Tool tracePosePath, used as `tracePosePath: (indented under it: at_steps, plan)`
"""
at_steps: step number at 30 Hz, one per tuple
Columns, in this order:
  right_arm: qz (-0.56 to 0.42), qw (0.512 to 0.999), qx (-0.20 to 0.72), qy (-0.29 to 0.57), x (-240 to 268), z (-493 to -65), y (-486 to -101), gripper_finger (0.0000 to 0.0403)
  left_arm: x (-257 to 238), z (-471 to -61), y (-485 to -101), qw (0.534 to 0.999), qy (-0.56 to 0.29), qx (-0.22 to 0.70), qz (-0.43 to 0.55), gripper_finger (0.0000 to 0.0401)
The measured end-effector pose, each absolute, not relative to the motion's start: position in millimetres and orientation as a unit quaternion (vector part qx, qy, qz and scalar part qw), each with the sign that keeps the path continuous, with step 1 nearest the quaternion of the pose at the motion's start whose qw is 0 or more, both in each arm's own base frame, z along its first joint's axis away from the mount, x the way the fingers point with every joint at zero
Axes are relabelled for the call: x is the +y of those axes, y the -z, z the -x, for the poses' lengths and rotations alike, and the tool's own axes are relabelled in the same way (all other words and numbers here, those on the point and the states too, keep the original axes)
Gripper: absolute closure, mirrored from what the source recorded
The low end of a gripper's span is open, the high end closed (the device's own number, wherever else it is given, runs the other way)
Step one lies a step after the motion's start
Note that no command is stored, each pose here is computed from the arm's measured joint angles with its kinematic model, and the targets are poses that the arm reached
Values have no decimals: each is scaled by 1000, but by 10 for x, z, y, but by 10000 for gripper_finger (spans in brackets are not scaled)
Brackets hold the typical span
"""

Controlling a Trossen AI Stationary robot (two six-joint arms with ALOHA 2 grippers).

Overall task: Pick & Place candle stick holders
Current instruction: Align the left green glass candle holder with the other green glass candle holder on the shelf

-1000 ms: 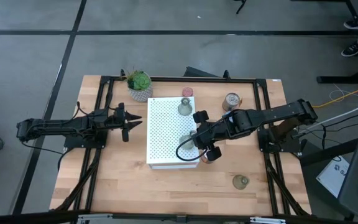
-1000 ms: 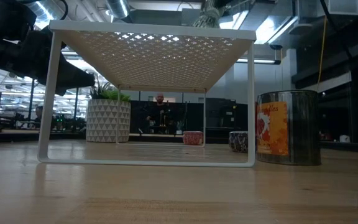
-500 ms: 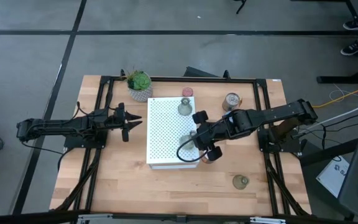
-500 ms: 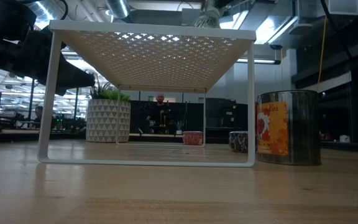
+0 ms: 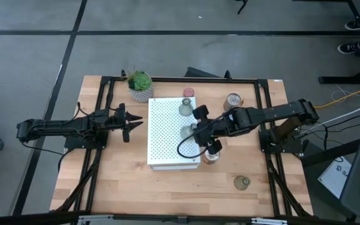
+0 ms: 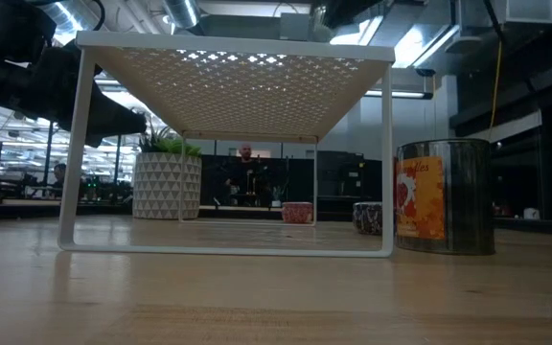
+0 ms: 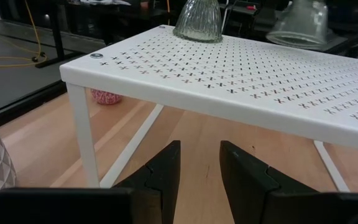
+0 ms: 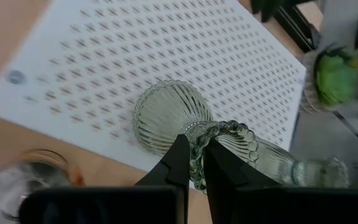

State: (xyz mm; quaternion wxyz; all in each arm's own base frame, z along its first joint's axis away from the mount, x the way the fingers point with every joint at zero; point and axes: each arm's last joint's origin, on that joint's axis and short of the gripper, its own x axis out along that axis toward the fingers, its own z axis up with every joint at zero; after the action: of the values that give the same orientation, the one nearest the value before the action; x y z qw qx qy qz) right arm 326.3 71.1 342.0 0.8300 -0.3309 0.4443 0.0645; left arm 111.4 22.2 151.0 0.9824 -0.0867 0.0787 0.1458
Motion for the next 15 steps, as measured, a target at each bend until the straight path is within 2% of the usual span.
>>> tracePosePath:
  at_steps: [15]
  plan:
    - [310,830,463,-21,322,-3323,-3420,374,222,-1114,-1511,982,-146,79,87,294]
